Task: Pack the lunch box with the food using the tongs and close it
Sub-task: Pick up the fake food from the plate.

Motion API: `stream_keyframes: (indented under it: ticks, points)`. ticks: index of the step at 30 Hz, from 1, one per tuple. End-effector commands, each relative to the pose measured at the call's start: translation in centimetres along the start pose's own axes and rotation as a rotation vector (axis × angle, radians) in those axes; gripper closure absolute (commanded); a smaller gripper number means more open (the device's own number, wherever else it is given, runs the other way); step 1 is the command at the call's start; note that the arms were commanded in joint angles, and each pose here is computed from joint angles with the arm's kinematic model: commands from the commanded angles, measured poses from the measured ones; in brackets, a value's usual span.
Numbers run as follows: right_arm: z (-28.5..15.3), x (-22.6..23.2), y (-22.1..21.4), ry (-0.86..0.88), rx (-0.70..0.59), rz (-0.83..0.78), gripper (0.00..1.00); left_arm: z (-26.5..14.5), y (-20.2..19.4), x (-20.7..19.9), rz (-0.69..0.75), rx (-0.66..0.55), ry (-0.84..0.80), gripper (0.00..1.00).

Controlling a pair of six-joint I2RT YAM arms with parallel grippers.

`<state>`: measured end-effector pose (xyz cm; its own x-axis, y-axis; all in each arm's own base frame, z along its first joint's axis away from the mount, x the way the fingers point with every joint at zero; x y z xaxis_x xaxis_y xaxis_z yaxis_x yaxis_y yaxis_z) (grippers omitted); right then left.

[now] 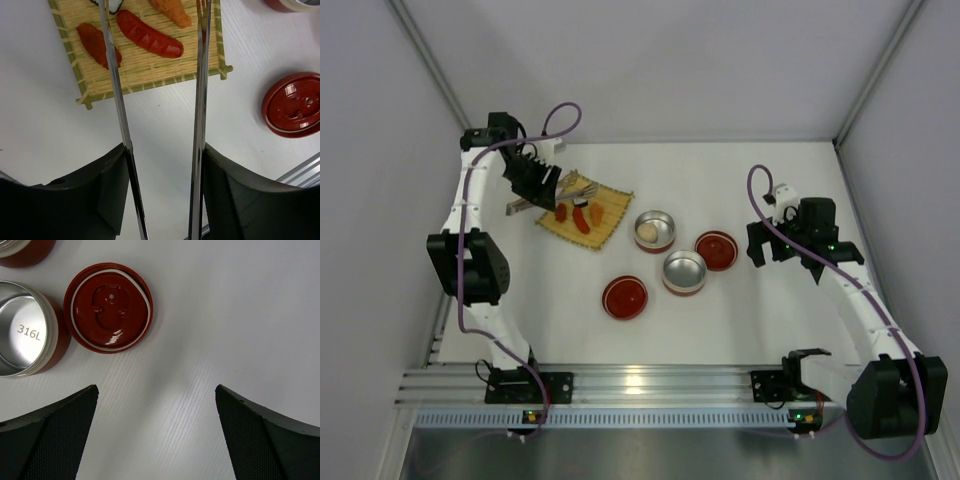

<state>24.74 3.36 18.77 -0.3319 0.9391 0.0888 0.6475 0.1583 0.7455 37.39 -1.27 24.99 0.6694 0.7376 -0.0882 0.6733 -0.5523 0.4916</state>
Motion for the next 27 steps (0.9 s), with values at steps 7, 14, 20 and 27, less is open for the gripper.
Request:
stream_keyframes:
  ticks: [7, 14, 20, 27]
  points:
    - [-0.3, 0.2, 0.3, 0.014, -0.002, -0.013, 0.01, -0.1, -1.6, 3.9, 0.163, 0.065, -0.023, 0.38]
    - [-0.2, 0.1, 0.4, 0.011, -0.003, -0.012, 0.01, 1.0, -1.9, 5.4, 0.217, 0.108, -0.009, 0.37]
    - [-0.1, 0.0, 0.3, 0.007, 0.000, -0.013, 0.01, 2.2, -2.1, 6.4, 0.222, 0.128, -0.001, 0.37]
    - [-0.1, 0.1, 0.3, 0.010, 0.005, -0.010, 0.01, 3.1, -1.7, 7.2, 0.216, 0.123, 0.023, 0.37]
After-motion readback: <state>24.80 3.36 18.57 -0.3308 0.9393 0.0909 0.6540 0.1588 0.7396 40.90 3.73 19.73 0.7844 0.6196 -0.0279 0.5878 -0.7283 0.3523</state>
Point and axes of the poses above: each gripper's point midway between its finger pads, its own z axis out along the fingers, its own x axis along the line the jaws close on, y = z × x, the point moved 7 cm from there along -z, back along the fingers, and after that the axes turned 7 degrees about z, right-handed, at the moved point
